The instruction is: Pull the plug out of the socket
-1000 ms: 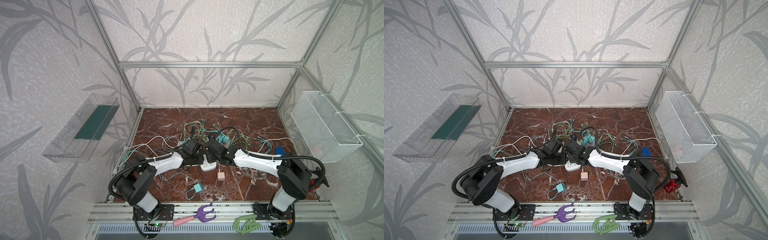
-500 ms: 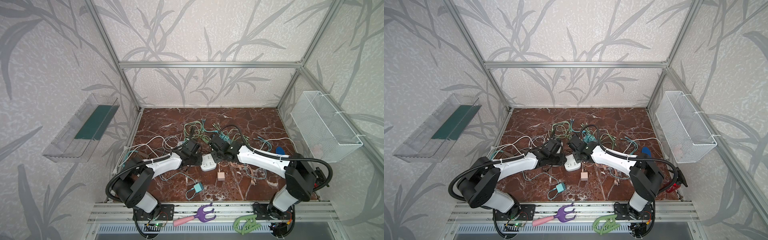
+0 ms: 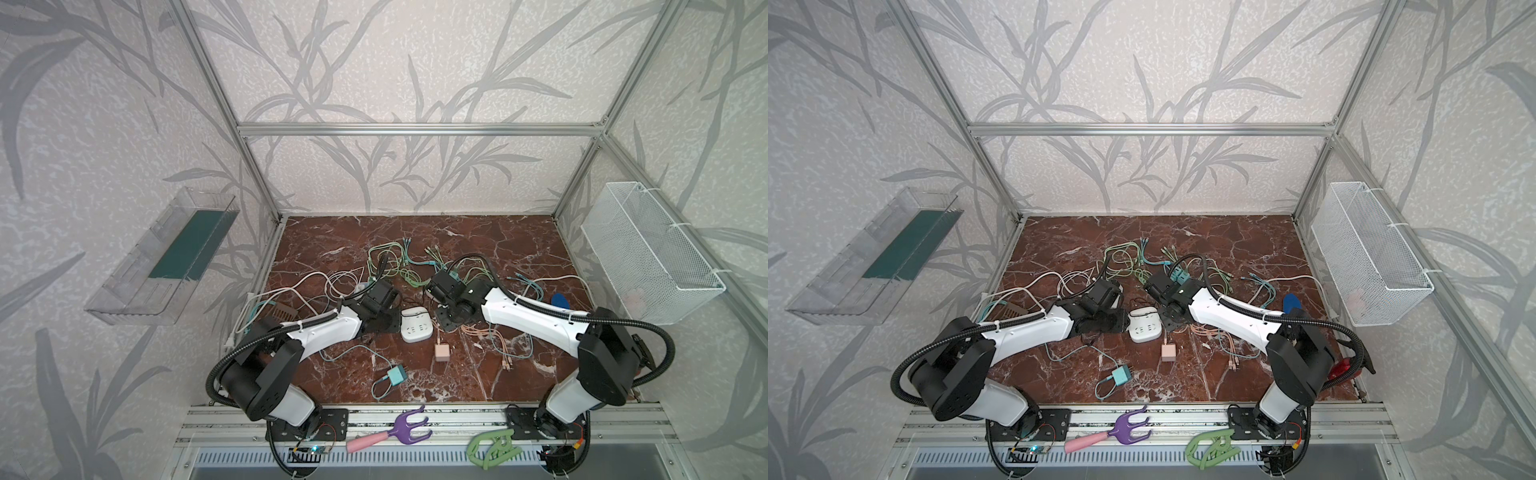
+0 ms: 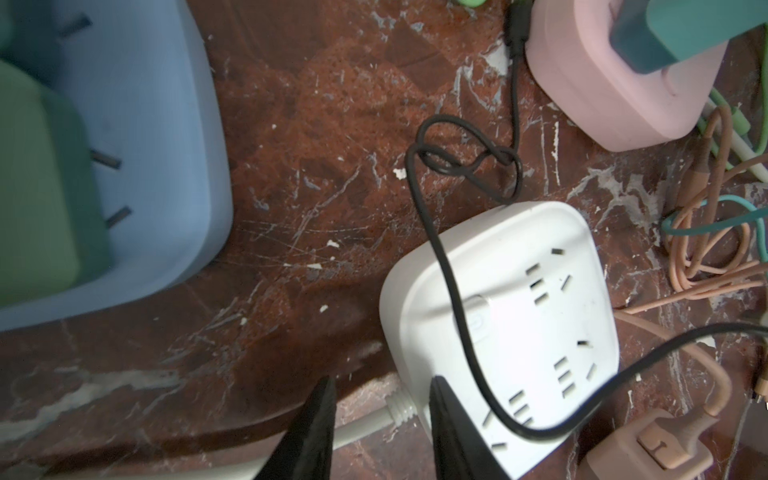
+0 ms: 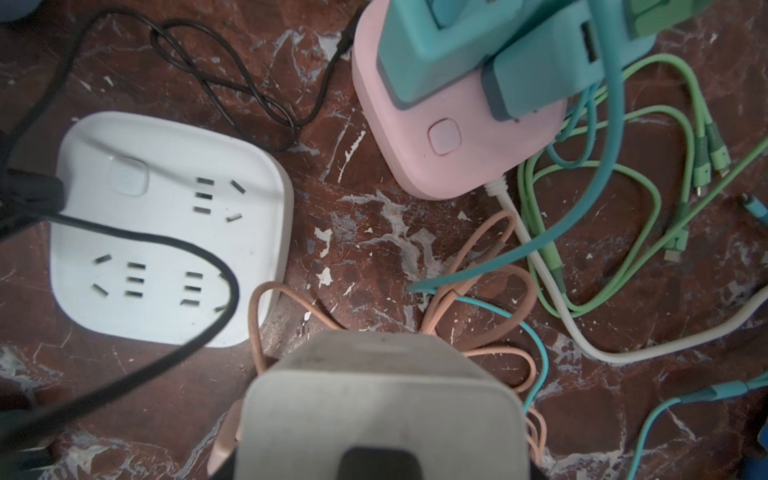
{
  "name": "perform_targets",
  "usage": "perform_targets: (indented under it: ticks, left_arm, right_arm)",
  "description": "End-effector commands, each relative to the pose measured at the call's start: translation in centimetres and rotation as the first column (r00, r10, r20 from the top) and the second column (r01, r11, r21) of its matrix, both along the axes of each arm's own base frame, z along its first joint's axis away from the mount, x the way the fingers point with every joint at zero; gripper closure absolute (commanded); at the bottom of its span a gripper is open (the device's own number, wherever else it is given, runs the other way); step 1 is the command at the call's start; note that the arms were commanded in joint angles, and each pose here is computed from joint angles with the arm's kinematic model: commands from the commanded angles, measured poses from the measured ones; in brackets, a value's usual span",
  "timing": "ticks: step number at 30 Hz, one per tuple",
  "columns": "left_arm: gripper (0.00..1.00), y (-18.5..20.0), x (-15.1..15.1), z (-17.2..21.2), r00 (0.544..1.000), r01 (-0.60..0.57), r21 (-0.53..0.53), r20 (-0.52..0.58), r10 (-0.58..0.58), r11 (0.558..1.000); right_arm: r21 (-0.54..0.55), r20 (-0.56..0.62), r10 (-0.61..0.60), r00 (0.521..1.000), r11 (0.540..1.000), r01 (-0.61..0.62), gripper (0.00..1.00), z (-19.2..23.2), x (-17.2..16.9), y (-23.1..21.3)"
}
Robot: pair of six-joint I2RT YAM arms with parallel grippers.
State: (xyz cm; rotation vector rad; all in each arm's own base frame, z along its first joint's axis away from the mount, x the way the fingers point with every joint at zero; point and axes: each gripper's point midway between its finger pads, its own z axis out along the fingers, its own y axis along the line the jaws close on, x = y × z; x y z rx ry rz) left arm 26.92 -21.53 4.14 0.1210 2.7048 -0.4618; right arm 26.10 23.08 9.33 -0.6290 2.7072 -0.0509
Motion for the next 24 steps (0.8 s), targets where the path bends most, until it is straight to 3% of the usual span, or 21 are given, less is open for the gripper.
perform_targets:
  ticks: [1, 17, 24]
  left_arm:
    - [0.6, 1.0, -0.9, -0.2, 1.0, 0.008, 0.038, -0.009, -0.007, 0.999]
    - [0.59, 1.2, 0.2, 2.2, 0.998, -0.036, 0.019, 0.06, 0.035, 0.999]
    - [0.55, 2.5, 1.3, 5.6, 0.98, -0.1, 0.019, 0.172, 0.095, 0.995]
  right_arm:
    - [-0.011, -0.053, 0.003, 0.999, 1.0, -0.004, 0.64, -0.3, -1.0, -0.5]
    - [-0.059, -0.216, -0.009, 0.976, 0.998, -0.004, 0.63, -2.5, -2.8, -1.6]
    - [-0.088, -0.318, -0.01, 0.948, 0.996, -0.019, 0.61, -4.5, -3.7, -1.3]
